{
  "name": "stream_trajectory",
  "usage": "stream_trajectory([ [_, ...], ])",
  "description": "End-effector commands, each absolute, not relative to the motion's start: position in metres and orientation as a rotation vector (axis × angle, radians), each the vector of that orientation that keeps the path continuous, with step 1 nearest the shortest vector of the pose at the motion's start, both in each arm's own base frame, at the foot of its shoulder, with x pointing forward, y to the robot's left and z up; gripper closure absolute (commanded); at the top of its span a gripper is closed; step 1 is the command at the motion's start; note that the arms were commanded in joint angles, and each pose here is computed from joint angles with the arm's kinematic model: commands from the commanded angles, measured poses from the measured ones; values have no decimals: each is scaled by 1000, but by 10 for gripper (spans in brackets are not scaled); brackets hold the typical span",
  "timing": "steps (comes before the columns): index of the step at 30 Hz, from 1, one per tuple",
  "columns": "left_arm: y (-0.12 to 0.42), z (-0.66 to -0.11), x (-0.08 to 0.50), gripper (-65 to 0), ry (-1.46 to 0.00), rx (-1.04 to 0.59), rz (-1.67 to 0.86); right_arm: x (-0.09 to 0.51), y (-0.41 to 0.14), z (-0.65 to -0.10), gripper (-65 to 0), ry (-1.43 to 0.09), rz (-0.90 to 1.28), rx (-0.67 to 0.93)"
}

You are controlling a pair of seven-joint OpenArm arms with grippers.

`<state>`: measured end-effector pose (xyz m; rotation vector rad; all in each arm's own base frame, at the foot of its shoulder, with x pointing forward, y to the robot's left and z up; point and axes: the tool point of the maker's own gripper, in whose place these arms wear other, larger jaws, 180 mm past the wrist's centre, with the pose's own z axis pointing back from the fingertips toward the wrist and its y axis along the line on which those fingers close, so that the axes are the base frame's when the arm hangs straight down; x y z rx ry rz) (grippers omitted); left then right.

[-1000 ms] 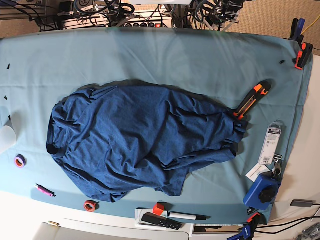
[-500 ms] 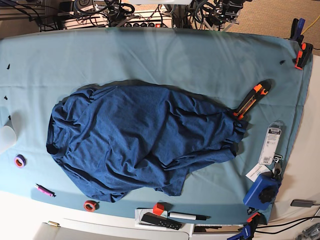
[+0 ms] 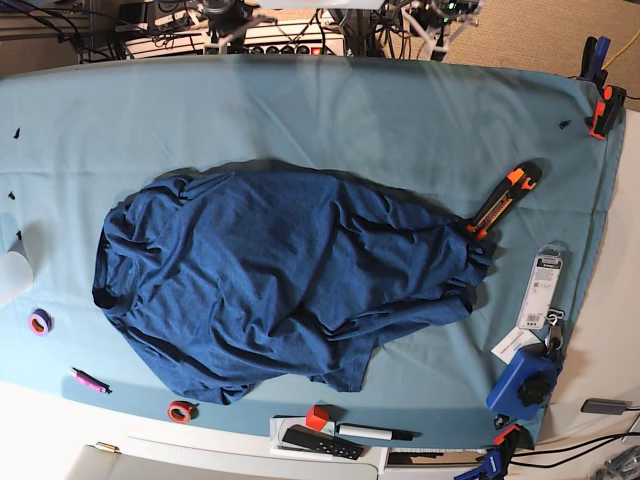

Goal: Layout the t-shirt on the table in an organized manner, then fold the t-shirt properly

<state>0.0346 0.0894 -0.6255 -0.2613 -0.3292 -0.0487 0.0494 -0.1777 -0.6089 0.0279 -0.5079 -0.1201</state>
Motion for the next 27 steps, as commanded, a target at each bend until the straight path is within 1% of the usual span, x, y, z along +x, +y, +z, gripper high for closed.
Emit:
stream_trajectory([
  [1,94,-621,32,0,-347,-262,-53,47,-185,-602,0,-532,-112,22],
  [7,120,-589,19,0,-419,-249,-79,21,-208,-575,0,-555,-45,-6],
  [10,131,-564,16,0,-468,-258,-72,4,-221,-559,0,-560,1,-21],
  [14,133,-526,14,0,-507,-285,-124,-17,-233,-533,0,-577,64,-26],
  [18,124,-478,19,0,-550,-345,-175,-31,-231,-503,0,-599,121,-7],
  [20,112,-449,21,0,-577,-411,-237,-34,-226,-486,0,-615,149,11],
  [23,88,-407,20,0,-597,-524,-355,-29,-216,-459,0,-656,190,44],
  [27,68,-365,20,0,-616,-597,-464,-17,-197,-424,0,-715,234,94],
])
